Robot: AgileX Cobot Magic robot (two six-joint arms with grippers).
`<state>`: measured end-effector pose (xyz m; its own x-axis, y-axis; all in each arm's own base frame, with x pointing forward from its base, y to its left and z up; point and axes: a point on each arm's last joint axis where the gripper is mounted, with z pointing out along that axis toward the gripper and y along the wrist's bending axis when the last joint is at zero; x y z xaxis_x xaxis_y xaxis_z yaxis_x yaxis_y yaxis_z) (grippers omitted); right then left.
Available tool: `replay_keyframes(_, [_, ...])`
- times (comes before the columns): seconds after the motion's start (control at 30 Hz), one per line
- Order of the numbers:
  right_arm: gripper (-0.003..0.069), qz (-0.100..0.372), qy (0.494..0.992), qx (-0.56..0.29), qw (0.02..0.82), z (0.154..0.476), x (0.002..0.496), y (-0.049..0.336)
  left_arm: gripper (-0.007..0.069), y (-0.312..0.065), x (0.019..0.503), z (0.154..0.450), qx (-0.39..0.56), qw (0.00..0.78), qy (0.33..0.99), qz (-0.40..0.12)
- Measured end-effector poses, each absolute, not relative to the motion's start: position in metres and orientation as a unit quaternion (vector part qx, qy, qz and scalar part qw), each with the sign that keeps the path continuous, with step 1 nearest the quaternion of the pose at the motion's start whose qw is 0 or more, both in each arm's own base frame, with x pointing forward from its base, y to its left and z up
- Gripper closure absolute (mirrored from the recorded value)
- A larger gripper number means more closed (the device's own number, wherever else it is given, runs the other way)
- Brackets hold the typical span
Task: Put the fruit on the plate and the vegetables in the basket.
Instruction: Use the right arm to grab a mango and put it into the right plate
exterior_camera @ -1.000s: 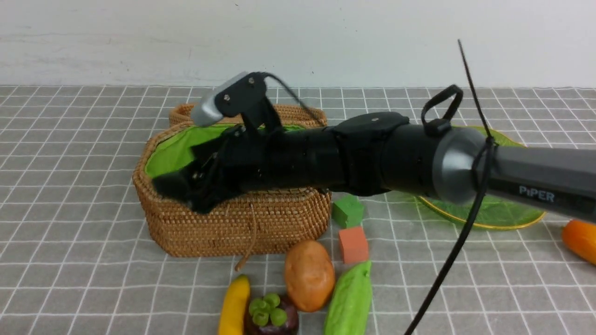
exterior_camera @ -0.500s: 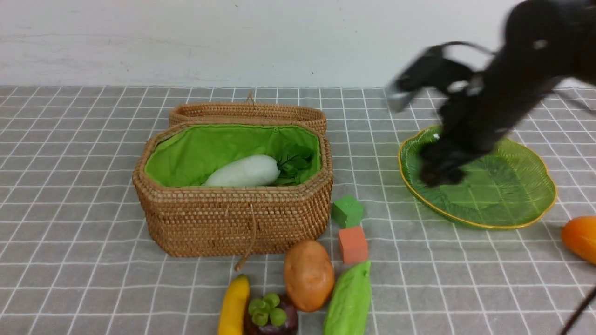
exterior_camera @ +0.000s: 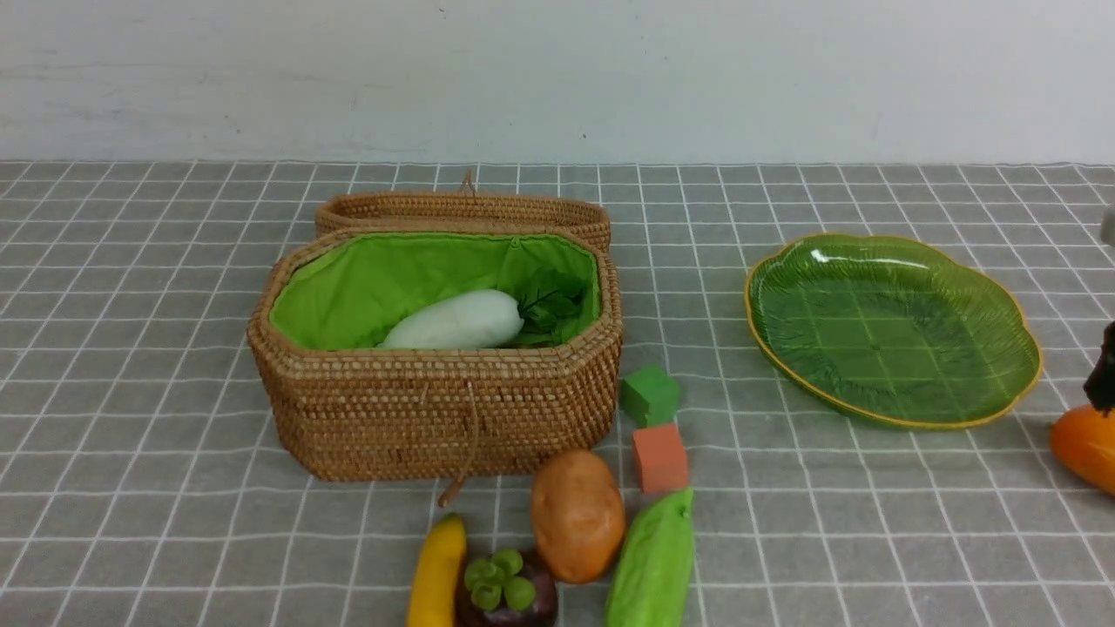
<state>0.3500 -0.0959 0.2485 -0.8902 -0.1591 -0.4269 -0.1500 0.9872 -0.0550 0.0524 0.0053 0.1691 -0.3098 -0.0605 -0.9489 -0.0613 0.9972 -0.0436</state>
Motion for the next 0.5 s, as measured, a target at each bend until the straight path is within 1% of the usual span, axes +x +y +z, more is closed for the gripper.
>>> replay_keyframes(0.07, [0.0052, -0.031, 0.97, -0.088, 0.223, 0.245, 0.353, -0.1, 0.0386, 0.005, 0.052, 0.169, -0.038, 0.586, 0.809, 0.0])
replay_keyframes(0.13, [0.0038, -0.04, 0.972, -0.097, 0.209, 0.236, 0.356, -0.103, 0.0386, 0.005, 0.052, 0.169, -0.038, 0.586, 0.809, 0.0])
replay_keyframes(0.2, [0.0027, -0.041, 0.975, -0.101, 0.194, 0.227, 0.357, -0.105, 0.0386, 0.005, 0.052, 0.169, -0.038, 0.586, 0.809, 0.0])
replay_keyframes(0.23, [0.0015, -0.04, 0.979, -0.106, 0.17, 0.212, 0.359, -0.107, 0.0386, 0.005, 0.052, 0.169, -0.038, 0.586, 0.809, 0.0])
replay_keyframes(0.27, [0.0013, -0.04, 0.979, -0.106, 0.168, 0.211, 0.36, -0.108, 0.0386, 0.005, 0.052, 0.169, -0.038, 0.586, 0.809, 0.0])
replay_keyframes(0.33, [0.0001, -0.037, 0.983, -0.113, 0.137, 0.188, 0.363, -0.111, 0.0386, 0.005, 0.052, 0.169, -0.038, 0.586, 0.809, 0.0])
replay_keyframes(0.43, [0.0001, -0.035, 0.986, -0.121, 0.107, 0.167, 0.366, -0.113, 0.0386, 0.005, 0.052, 0.169, -0.038, 0.586, 0.809, 0.0])
replay_keyframes(0.5, [0.0018, -0.032, 0.986, -0.127, 0.101, 0.163, 0.366, -0.114, 0.0386, 0.005, 0.052, 0.169, -0.038, 0.586, 0.809, 0.0])
